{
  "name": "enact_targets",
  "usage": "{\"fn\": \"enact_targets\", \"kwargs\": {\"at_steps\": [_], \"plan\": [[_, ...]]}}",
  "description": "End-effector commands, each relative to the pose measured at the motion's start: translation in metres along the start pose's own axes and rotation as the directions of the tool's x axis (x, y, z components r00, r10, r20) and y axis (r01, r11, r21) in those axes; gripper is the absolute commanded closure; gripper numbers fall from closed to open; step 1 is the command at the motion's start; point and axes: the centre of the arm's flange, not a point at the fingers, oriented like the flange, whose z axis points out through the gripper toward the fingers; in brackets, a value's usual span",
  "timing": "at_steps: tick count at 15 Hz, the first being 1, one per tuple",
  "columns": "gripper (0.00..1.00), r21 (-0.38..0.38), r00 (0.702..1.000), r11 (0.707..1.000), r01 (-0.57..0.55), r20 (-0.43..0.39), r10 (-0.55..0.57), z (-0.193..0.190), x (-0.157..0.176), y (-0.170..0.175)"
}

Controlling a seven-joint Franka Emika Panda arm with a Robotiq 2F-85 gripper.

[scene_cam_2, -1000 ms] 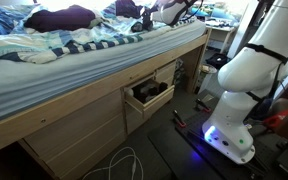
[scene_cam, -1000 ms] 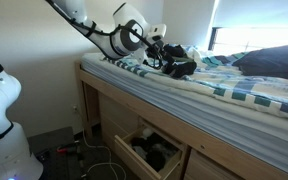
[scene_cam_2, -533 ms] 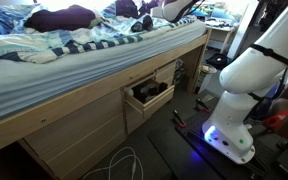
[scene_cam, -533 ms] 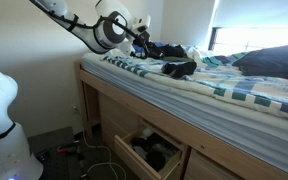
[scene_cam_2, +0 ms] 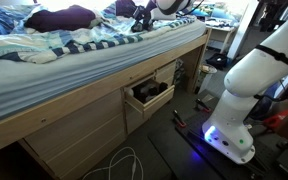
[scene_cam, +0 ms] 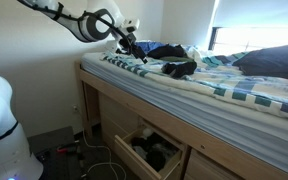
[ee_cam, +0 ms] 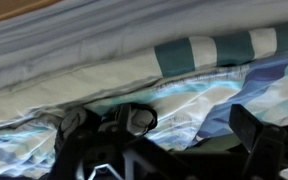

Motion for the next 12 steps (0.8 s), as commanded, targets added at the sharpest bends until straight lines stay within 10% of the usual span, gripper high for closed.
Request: {"fn": "enact_targets", "kwargs": {"at_steps": [1,12], "plan": [[0.0,-0.012,0.993,1.0,-0.012,0.118,0.013,-0.026,-0.003,0.009],[0.0,-0.053,0.941,0.994,-0.096,0.32,0.108,-0.027,-0.029,0.021]]}}
